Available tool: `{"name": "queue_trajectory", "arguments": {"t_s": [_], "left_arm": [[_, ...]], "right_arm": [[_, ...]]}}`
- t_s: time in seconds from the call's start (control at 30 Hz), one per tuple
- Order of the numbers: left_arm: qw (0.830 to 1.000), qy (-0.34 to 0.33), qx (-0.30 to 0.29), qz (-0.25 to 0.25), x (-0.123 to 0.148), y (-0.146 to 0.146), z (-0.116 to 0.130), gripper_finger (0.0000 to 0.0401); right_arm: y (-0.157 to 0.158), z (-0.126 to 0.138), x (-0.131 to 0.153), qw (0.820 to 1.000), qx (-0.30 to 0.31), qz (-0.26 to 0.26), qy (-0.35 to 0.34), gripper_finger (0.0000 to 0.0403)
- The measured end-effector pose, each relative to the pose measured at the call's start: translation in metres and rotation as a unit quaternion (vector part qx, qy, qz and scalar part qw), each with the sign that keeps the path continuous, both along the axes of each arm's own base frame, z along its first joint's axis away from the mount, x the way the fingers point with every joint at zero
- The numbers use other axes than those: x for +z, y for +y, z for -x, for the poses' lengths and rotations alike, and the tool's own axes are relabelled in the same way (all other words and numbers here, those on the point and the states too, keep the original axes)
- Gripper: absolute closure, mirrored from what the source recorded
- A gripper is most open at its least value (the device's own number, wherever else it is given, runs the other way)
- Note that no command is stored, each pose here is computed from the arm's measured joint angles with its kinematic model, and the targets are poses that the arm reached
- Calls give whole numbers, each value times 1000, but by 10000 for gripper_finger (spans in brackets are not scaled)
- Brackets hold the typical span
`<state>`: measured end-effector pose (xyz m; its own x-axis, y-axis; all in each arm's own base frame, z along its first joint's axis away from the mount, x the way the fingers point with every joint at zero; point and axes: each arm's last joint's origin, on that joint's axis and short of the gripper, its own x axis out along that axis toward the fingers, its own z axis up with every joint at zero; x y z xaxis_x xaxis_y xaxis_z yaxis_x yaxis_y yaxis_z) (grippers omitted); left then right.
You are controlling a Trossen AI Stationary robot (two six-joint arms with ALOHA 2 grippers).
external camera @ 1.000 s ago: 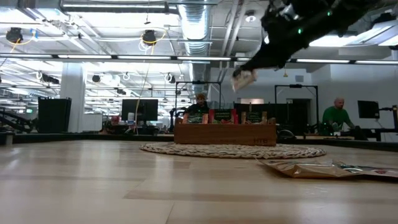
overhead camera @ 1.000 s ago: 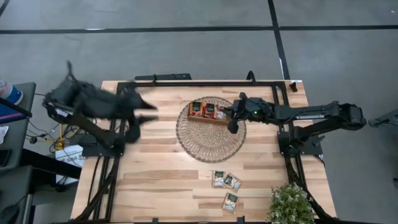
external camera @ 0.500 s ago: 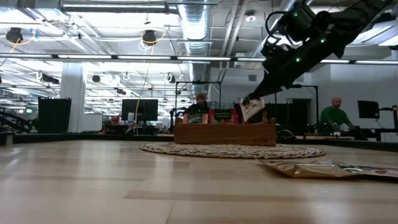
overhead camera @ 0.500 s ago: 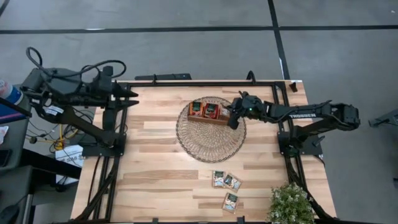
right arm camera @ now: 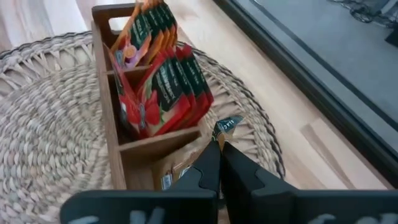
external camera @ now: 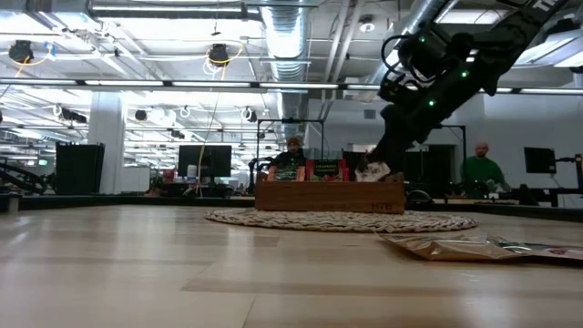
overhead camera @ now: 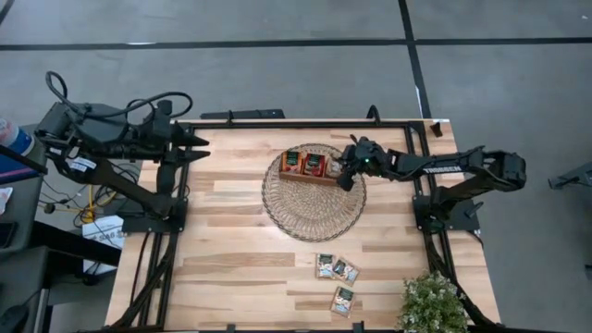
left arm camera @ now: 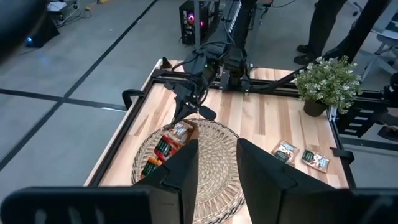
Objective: Pick & Place Tea
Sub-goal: Put the brown tea bag into the right section of the wooden organizer
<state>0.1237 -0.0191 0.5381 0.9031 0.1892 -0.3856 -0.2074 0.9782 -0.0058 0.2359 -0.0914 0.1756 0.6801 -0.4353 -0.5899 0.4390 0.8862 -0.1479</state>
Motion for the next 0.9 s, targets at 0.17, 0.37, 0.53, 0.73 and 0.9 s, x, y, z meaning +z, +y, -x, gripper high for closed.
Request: {"name": "queue_trajectory", "arguments": {"t_s": [0.17, 0.37, 0.53, 0.73, 0.9], "left_arm": [[1000, 5, 2, -2, -1, 0, -2, 300], [1000, 22, 3, -7, -4, 0, -1, 300], [1000, 29, 3, -10, -5, 0, -1, 300], [998, 24, 39, -39, -4, 2, -1, 300], [997, 25, 57, -47, -5, 3, -3, 300]], "right_arm": [[-1, -3, -1, 1000, 0, 3, -8, 403], [-1, -3, 3, 1000, 2, 10, -18, 385], [0, -3, 1, 1000, 9, 2, -12, 335], [1, 1, 1, 1000, 10, -3, 2, 286], [3, 7, 10, 1000, 9, 4, 0, 260]]}}
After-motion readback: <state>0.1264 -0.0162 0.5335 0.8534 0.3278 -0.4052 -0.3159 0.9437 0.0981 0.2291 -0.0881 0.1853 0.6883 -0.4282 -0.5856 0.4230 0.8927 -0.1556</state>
